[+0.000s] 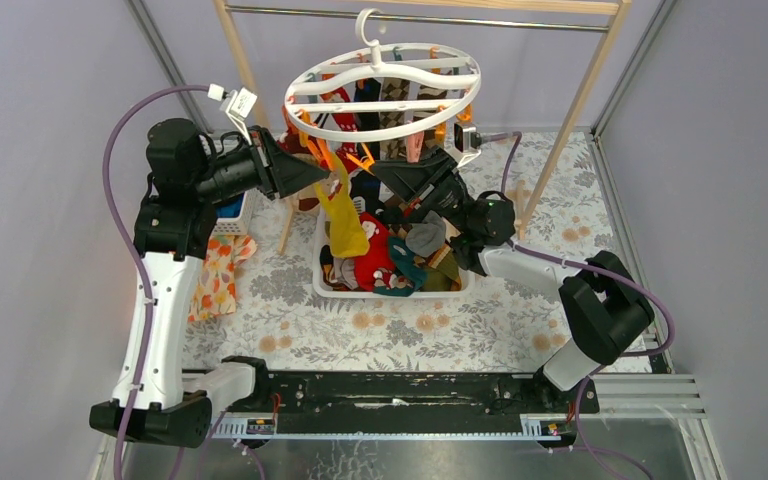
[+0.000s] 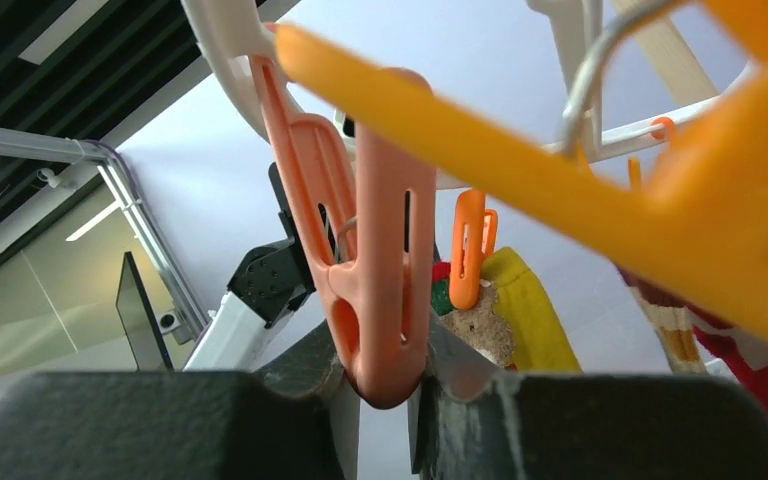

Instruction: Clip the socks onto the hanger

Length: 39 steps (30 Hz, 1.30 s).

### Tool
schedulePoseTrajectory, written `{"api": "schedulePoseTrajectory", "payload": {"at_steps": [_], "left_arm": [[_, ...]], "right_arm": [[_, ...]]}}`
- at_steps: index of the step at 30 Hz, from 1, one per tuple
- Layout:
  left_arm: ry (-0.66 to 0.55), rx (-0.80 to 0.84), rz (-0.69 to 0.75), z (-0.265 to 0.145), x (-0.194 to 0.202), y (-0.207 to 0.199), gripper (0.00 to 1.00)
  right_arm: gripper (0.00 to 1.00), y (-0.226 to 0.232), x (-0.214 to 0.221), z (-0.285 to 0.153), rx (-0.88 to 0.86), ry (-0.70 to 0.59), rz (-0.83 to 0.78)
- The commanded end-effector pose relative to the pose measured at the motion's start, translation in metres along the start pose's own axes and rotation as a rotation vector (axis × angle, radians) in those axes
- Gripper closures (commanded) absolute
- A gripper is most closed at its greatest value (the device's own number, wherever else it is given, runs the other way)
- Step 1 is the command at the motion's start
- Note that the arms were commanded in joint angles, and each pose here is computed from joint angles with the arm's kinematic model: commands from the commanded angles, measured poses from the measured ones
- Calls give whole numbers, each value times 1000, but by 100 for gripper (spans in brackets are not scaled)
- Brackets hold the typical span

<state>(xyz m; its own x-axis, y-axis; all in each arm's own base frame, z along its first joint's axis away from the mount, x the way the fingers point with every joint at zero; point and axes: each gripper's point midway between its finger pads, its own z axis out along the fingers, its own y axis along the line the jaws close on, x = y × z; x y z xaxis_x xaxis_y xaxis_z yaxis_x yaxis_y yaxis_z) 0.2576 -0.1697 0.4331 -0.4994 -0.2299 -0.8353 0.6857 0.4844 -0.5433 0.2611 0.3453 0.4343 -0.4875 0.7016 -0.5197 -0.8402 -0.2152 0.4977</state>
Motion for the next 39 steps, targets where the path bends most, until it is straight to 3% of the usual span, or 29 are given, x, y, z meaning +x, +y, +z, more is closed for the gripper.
{"api": "schedulePoseTrajectory", "payload": {"at_steps": [1,5,9,15,22,39], "left_arm": [[-33,-63,45,-5,-13,1,66],[-47,-177,59,-12,-19,13,39],[-65,-237,74,-23,-23,9,25],[-38,-109,-7,-20,-16,-17,25],[-14,21,-72,1,-20,-34,26],[-57,-22,-102,29,-37,-11,29]], "right_arm": [[82,48,-25,8,-148,-83,-79],[92,36,-22,7,-72,-105,-120],[95,22,-14,9,67,-132,-243],[95,12,-6,15,262,-173,-446],[97,10,9,29,334,-166,-572],[97,1,31,43,361,-111,-672]]}}
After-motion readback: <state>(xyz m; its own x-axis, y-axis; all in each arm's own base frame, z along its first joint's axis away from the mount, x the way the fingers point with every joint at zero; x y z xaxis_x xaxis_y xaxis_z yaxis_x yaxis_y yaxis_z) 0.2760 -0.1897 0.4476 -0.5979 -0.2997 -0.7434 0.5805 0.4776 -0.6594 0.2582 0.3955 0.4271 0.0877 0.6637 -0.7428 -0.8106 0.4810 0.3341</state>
